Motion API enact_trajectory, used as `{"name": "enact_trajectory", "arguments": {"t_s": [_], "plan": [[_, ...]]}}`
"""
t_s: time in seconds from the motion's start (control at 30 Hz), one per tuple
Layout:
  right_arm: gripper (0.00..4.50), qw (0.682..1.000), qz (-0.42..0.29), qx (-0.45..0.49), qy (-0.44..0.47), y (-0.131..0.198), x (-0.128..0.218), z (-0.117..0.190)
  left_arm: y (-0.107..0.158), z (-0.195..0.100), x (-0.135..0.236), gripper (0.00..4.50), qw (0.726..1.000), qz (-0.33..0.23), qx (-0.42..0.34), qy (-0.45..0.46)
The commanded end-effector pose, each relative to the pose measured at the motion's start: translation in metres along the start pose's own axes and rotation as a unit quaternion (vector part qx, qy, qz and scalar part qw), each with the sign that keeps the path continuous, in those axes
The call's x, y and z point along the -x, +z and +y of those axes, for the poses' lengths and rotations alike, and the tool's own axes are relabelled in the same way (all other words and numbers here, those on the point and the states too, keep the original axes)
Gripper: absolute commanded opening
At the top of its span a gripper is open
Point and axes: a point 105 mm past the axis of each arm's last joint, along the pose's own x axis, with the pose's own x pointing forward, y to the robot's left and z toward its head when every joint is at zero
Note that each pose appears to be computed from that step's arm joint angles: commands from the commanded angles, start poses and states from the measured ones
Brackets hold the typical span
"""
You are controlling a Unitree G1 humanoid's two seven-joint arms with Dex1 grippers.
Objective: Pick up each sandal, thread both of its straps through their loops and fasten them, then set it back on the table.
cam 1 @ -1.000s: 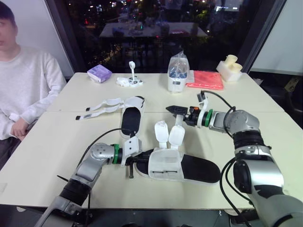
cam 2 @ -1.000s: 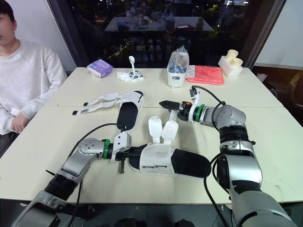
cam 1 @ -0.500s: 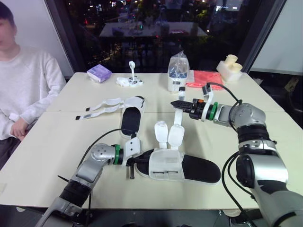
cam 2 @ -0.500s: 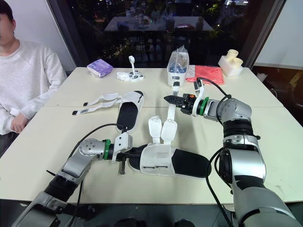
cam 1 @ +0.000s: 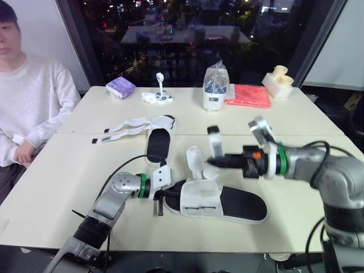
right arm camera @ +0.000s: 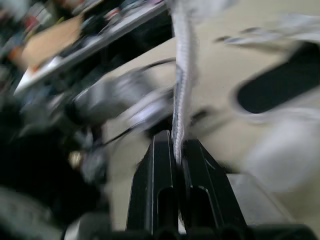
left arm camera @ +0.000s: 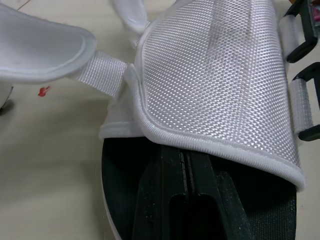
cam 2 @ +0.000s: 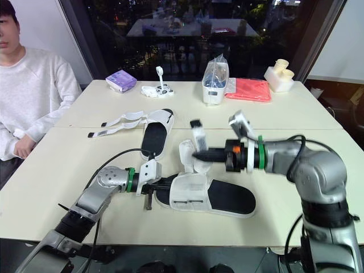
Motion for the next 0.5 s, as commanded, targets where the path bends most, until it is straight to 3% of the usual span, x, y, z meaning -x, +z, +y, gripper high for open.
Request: {"name": "enact_trajectory", "arguments": {"t_s": [0.03, 0.4, 0.5], "plan": [[0.06, 0.998, 0.020, 0.051, 0.027, -0.009, -0.004, 0.020, -0.003, -0.010, -0.003, 0.00, 1.000, 0.007, 0.004, -0.024], [0.06, 0.995, 0.072, 0.047, 0.053, -0.058, -0.014, 0.035, -0.005, -0.016, 0.000, 0.00, 0.999, 0.018, 0.006, -0.029], [0.95, 0.995, 0.070, 0.039, 0.054, -0.060, -0.014, 0.036, -0.006, -0.017, 0.000, 0.00, 0.999, 0.021, 0.007, -0.028]]}}
